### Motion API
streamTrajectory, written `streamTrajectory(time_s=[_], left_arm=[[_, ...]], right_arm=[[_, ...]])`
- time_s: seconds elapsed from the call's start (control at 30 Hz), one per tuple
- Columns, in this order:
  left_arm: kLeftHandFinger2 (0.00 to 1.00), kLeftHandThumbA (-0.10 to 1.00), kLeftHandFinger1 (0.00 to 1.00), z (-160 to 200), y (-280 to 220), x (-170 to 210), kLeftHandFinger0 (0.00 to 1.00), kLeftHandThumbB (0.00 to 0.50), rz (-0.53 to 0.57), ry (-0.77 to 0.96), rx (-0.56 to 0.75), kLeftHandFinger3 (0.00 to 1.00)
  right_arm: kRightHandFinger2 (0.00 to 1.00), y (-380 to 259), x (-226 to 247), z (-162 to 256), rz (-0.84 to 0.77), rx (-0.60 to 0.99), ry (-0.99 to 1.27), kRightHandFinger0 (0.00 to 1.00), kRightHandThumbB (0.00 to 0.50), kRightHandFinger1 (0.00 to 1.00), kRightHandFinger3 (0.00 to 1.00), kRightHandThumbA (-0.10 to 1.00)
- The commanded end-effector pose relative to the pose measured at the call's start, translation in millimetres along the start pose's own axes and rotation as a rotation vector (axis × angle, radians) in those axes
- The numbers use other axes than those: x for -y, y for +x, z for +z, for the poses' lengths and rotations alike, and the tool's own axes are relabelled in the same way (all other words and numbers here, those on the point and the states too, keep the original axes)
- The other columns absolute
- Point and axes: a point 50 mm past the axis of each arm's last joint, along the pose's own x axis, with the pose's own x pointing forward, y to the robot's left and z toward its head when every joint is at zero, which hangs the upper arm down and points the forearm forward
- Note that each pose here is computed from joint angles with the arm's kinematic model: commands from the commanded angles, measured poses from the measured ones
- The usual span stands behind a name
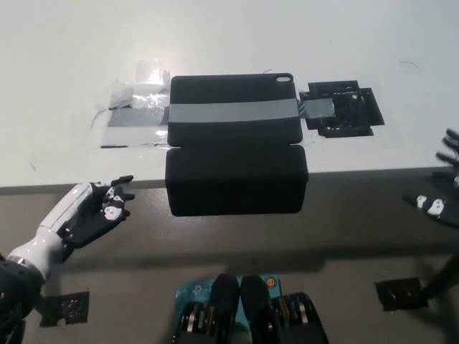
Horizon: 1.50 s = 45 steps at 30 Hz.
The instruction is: The robot uses its right hand to pull the cover of a folded tablet cover kept in the middle of the desk
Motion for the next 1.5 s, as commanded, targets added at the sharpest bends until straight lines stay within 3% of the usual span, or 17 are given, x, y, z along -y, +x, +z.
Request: streamTrajectory(time_s=[0.0,0.07,0.13,0.33,0.5,0.63,0.7,0.93,1.13,1.2,1.3,1.47], left_arm=[[0.93,1.0,0.81,6,-6,-5,0.72,0.115,0.013,0.003,0.028,1.0],[0.93,1.0,0.8,2,-11,-5,0.71,0.12,0.019,0.002,0.02,1.0],[0.92,1.0,0.8,-2,-14,-4,0.7,0.12,0.02,-0.008,0.014,1.0],[0.9,1.0,0.78,-4,-19,-2,0.7,0.13,0.031,0.003,0.013,1.0],[0.89,1.0,0.77,-3,-19,-4,0.68,0.149,0.027,0.013,0.015,1.0],[0.9,1.0,0.78,0,-18,-4,0.7,0.135,0.02,0.011,0.022,1.0],[0.91,1.0,0.78,0,-19,-4,0.7,0.143,0.022,0.007,0.017,1.0],[0.92,1.0,0.79,1,-21,-2,0.71,0.1,0.016,-0.002,0.015,1.0],[0.92,1.0,0.79,2,-21,-2,0.72,0.107,0.015,0.008,0.017,1.0],[0.91,1.0,0.78,2,-21,-2,0.7,0.104,0.012,0.01,0.019,1.0],[0.92,1.0,0.79,3,-21,-1,0.71,0.115,0.01,0.013,0.022,1.0],[0.93,1.0,0.79,4,-22,-1,0.72,0.107,0.014,0.007,0.021,1.0]], right_arm=[[0.9,2,0,7,-0.021,0.1,0.001,0.68,0.117,0.8,1.0,1.0],[0.86,2,-5,6,0.005,0.101,-0.001,0.61,0.128,0.75,1.0,1.0],[0.87,2,-11,4,0.043,0.106,-0.045,0.6,0.166,0.76,1.0,1.0],[0.87,2,-10,0,0.045,0.1,-0.023,0.59,0.155,0.76,1.0,1.0],[0.84,1,-8,0,0.038,0.097,-0.053,0.58,0.179,0.73,1.0,1.0],[0.84,0,-8,1,0.039,0.094,-0.042,0.58,0.199,0.74,1.0,1.0],[0.85,0,-8,2,0.04,0.095,-0.055,0.58,0.187,0.73,1.0,1.0],[0.82,-3,-6,-1,0.039,0.086,-0.078,0.6,0.18,0.73,1.0,1.0],[0.86,-6,-5,-1,0.04,0.086,-0.106,0.62,0.182,0.75,1.0,1.0],[0.84,-6,-5,-2,0.044,0.085,-0.114,0.6,0.193,0.73,1.0,1.0],[0.82,-5,-5,0,0.048,0.091,-0.123,0.57,0.169,0.7,1.0,1.0],[0.83,-6,-6,1,0.058,0.079,-0.124,0.61,0.175,0.73,1.0,1.0]])
